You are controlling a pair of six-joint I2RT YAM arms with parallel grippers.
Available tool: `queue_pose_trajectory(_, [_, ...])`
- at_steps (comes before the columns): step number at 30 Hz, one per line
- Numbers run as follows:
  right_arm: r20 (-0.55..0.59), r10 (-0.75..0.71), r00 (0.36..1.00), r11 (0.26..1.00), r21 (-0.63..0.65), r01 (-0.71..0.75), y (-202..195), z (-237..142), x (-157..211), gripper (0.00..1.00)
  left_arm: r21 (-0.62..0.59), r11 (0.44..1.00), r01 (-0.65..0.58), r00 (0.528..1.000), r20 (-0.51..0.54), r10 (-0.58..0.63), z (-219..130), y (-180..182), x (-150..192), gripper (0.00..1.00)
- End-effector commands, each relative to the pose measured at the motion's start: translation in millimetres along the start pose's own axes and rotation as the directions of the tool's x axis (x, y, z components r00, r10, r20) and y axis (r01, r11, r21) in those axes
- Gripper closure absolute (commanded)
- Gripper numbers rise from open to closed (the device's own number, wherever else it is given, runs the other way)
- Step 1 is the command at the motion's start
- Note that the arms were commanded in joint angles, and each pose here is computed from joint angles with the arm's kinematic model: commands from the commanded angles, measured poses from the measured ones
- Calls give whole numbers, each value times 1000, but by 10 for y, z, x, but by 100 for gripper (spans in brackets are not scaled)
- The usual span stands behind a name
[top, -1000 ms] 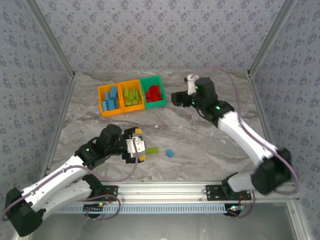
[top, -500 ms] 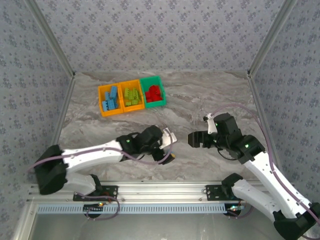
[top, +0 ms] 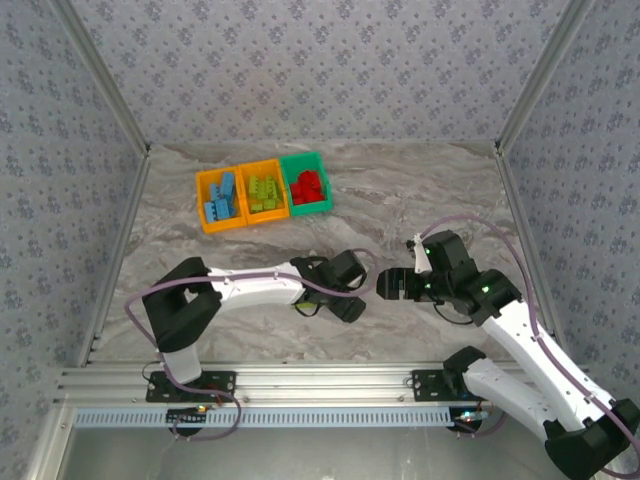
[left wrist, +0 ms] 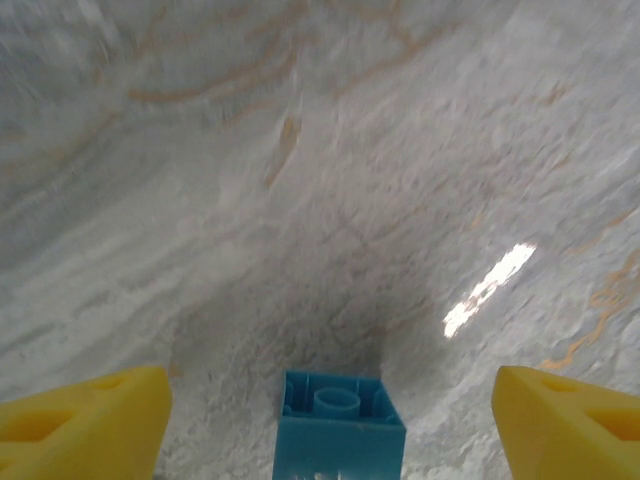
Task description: Sort the legos into containers by color
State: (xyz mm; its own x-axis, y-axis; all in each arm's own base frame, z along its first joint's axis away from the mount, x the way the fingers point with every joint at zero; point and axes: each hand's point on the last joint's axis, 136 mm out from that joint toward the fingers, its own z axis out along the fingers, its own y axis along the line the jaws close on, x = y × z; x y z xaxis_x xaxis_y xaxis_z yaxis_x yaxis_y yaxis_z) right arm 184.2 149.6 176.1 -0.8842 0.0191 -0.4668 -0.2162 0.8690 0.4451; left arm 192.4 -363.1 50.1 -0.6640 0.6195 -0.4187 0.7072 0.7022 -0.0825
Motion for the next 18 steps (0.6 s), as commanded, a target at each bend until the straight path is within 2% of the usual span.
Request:
queue_pose_trajectory(1, [-25,33,999,999,7,-33,-46,-4,93,14,20,1000,-11,998,-63,12,24,-60,131,22])
queue_pose_trajectory(4, [-24,40,999,999,7,-40,-51,-4,92,14,31,999,-26,996,-87,28,74,-68,206,30])
queue_pose_trajectory(7, [-23,45,999,999,8,-45,-55,-1,92,15,44,999,-30,996,-79,34,101,-86,217,44])
queue_pose_trajectory(13, [-33,61,998,998,2,-61,-46,-13,115,14,43,999,-32,996,-82,35,127,-82,226,54])
queue_pose_trajectory(14, [-36,61,997,998,-3,-62,-36,-16,118,14,42,999,-34,996,-85,37,134,-78,239,58])
queue_pose_trajectory(18, [-24,62,998,998,-18,-62,-2,-48,90,14,35,999,-31,996,-85,34,139,-54,260,61])
